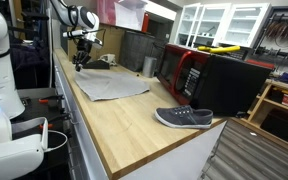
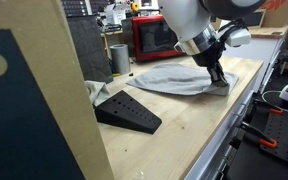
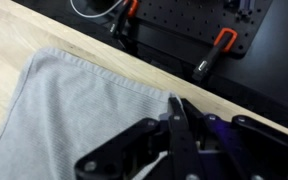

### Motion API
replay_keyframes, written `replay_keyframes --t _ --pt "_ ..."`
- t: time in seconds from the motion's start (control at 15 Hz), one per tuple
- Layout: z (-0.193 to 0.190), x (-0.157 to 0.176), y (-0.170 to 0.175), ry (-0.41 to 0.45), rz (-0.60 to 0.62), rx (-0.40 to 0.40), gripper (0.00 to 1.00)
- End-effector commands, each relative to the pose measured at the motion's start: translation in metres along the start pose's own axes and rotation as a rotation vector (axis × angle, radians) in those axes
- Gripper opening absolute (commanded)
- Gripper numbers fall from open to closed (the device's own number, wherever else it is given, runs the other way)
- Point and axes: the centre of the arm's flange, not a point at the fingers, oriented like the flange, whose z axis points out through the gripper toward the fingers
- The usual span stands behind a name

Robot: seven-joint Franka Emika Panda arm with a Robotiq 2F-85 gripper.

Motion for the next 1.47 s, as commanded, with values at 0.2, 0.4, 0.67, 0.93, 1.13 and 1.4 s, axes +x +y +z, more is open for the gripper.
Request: replay_keyframes --t 0.2,0.4,0.67,0.93,1.13,1.4 --pt "-0.028 -0.027 0.070 -0.143 -0.205 -0.105 0.02" --pt "-0.038 -0.023 0.094 -0.192 -0.258 -0.168 0.02" --pt "-0.060 -0.007 0.114 -0.238 -0.344 -0.265 0.02" --pt "-0.078 0.011 0.119 -0.272 -0.446 -0.372 0.02" --pt "-0.089 0.024 0.114 -0.300 -0.553 -0.452 0.02" --pt "-0.102 0.038 0.103 -0.329 -0.705 -0.554 0.02"
